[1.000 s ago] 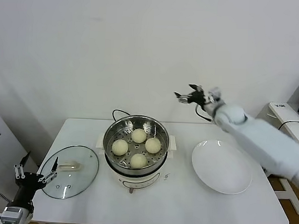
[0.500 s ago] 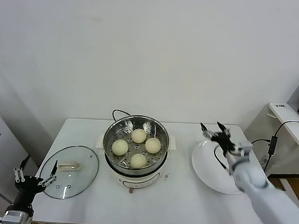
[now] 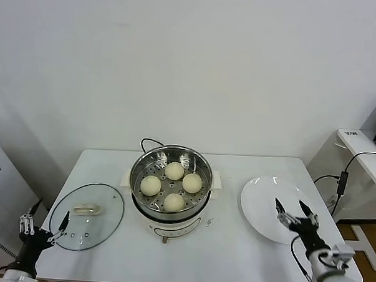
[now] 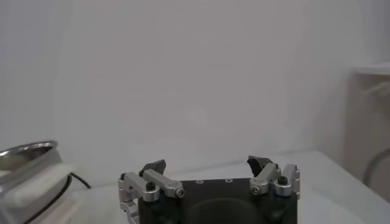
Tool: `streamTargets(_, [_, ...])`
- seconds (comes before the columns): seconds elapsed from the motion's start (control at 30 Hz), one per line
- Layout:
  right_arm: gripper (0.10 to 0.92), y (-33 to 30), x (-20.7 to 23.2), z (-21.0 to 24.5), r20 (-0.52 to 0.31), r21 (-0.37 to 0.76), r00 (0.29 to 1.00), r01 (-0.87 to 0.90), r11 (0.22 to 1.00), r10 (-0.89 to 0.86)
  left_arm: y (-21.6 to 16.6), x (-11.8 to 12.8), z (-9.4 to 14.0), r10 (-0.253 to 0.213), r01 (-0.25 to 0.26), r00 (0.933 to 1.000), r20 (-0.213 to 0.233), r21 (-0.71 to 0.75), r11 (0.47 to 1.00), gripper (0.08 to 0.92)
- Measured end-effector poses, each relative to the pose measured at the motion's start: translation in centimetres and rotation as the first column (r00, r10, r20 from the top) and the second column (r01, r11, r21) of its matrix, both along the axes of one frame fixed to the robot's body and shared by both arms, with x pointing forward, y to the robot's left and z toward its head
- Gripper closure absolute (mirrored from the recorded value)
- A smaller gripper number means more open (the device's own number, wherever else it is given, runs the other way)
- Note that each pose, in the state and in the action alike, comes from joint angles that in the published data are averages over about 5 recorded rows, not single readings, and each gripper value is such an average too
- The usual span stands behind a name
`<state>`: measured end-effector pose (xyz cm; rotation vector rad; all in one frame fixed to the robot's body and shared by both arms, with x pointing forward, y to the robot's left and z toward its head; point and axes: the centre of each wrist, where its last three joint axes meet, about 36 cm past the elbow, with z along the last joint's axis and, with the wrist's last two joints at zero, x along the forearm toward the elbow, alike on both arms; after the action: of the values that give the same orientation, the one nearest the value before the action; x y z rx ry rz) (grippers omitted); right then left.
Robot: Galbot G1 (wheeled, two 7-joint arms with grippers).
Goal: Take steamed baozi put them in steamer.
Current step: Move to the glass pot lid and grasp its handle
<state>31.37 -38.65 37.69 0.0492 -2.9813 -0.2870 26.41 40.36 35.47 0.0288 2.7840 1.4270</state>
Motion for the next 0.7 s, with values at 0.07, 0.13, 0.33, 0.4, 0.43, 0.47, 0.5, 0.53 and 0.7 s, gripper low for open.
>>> streamTargets(0.07, [0.200, 0.1, -1.3, 0.0, -0.009, -0.003, 1.000, 0.010, 1.000, -0.010, 0.4, 0.3, -0.7, -0.019, 0.019, 0.9998, -0.007, 0.073, 0.997, 0.177])
streamTargets(0.13, [0.200, 0.1, -2.4, 0.1, -0.015, -0.007, 1.000, 0.020, 1.000, -0.020, 0.6, 0.6, -1.3, -0.036, 0.038, 0.9992, -0.016, 0.141, 0.989, 0.177])
streamTargets(0.33, [0.200, 0.0, -5.0, 0.4, -0.029, -0.023, 0.999, 0.044, 0.999, -0.044, 0.3, 2.0, -3.1, -0.081, 0.092, 0.9956, -0.047, 0.304, 0.948, 0.177])
streamTargets(0.4, [0.200, -0.2, -5.6, 0.4, -0.034, -0.028, 0.998, 0.053, 0.998, -0.053, 0.0, 2.6, -3.6, -0.095, 0.109, 0.9939, -0.057, 0.344, 0.933, 0.177])
streamTargets(0.43, [0.200, -0.2, -6.0, 0.4, -0.036, -0.029, 0.998, 0.057, 0.998, -0.058, -0.1, 2.9, -3.9, -0.101, 0.117, 0.9929, -0.062, 0.363, 0.925, 0.177])
streamTargets(0.47, [0.200, -0.3, -6.3, 0.4, -0.038, -0.031, 0.997, 0.061, 0.998, -0.062, -0.3, 3.2, -4.2, -0.106, 0.124, 0.9921, -0.066, 0.380, 0.917, 0.177])
streamTargets(0.5, [0.200, -0.4, -6.6, 0.5, -0.038, -0.032, 0.997, 0.065, 0.997, -0.066, -0.5, 3.5, -4.5, -0.111, 0.130, 0.9913, -0.071, 0.395, 0.909, 0.177])
streamTargets(0.53, [0.200, -0.4, -6.9, 0.5, -0.039, -0.034, 0.997, 0.068, 0.997, -0.070, -0.7, 3.9, -4.7, -0.115, 0.135, 0.9906, -0.075, 0.411, 0.902, 0.177])
streamTargets(0.7, [0.200, -0.7, -8.0, 0.6, -0.038, -0.040, 0.996, 0.082, 0.996, -0.084, -1.2, 5.4, -5.4, -0.114, 0.143, 0.9895, -0.089, 0.489, 0.861, 0.177])
